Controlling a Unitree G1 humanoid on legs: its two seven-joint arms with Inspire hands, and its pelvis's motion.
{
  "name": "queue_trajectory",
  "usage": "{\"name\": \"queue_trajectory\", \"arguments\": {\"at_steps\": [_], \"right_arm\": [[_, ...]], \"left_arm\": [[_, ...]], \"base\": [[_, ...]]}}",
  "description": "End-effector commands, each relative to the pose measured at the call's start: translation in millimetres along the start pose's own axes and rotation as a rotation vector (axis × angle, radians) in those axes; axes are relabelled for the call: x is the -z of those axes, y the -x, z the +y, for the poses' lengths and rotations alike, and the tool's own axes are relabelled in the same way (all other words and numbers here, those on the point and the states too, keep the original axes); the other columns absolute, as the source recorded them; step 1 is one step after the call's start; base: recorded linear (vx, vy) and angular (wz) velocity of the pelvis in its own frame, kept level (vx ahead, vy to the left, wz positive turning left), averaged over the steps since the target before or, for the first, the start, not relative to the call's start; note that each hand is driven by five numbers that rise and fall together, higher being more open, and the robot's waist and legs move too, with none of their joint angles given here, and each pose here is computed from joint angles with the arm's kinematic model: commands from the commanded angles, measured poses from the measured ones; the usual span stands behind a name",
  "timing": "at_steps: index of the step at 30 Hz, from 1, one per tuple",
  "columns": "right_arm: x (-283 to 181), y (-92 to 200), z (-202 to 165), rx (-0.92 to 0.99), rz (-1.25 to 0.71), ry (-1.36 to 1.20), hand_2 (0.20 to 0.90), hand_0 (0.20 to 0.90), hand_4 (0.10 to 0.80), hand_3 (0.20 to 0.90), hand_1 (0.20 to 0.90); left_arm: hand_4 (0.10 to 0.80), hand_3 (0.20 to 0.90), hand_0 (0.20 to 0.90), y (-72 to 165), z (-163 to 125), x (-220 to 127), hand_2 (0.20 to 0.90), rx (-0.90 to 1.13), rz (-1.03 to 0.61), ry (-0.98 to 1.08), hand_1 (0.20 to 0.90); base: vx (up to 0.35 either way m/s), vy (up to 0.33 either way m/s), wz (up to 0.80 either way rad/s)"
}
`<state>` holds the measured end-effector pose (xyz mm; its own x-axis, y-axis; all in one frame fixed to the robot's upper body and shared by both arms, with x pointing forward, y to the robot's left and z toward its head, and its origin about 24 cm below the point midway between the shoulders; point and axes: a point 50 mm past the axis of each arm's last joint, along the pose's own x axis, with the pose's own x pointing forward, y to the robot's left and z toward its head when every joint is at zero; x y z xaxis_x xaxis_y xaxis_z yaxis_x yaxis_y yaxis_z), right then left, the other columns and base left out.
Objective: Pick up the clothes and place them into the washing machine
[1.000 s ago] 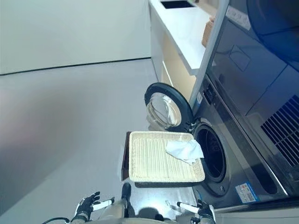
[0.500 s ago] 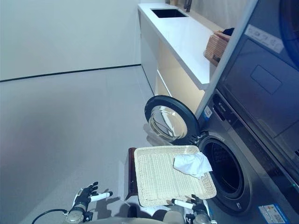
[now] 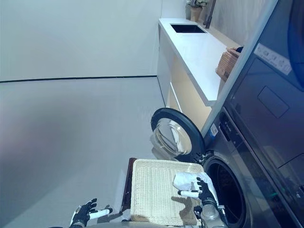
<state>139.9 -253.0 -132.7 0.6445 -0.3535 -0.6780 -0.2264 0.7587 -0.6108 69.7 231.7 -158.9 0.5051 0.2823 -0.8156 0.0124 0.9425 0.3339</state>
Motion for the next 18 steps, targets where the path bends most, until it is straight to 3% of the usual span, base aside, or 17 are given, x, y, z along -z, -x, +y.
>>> {"name": "queue_trajectory", "arguments": {"at_steps": [1, 2, 7, 18], "right_arm": [[-59, -25, -45, 0.15, -0.176, 0.255, 0.9, 0.9, 0.8, 0.9, 0.9], [-59, -25, -45, 0.151, -0.178, 0.255, 0.9, 0.9, 0.8, 0.9, 0.9], [-127, -38, -106, 0.379, -0.273, 0.54, 0.9, 0.9, 0.8, 0.9, 0.9], [-188, -19, -220, 0.765, -0.25, 0.631, 0.9, 0.9, 0.8, 0.9, 0.9]], "left_arm": [[0.8, 0.9, 0.9, -16, 23, -52, 0.9, -0.096, -0.168, 0.039, 0.9], [0.8, 0.9, 0.9, -16, 24, -52, 0.9, -0.097, -0.168, 0.04, 0.9], [0.8, 0.9, 0.9, -25, 26, -118, 0.9, -0.157, -0.338, 0.156, 0.9], [0.8, 0.9, 0.9, -16, 5, -168, 0.9, -0.1, -0.527, 0.258, 0.9]], "base": [[-0.143, -0.043, -0.06], [-0.284, -0.07, -0.1], [-0.334, -0.049, 0.14], [-0.09, -0.007, 0.05]]}}
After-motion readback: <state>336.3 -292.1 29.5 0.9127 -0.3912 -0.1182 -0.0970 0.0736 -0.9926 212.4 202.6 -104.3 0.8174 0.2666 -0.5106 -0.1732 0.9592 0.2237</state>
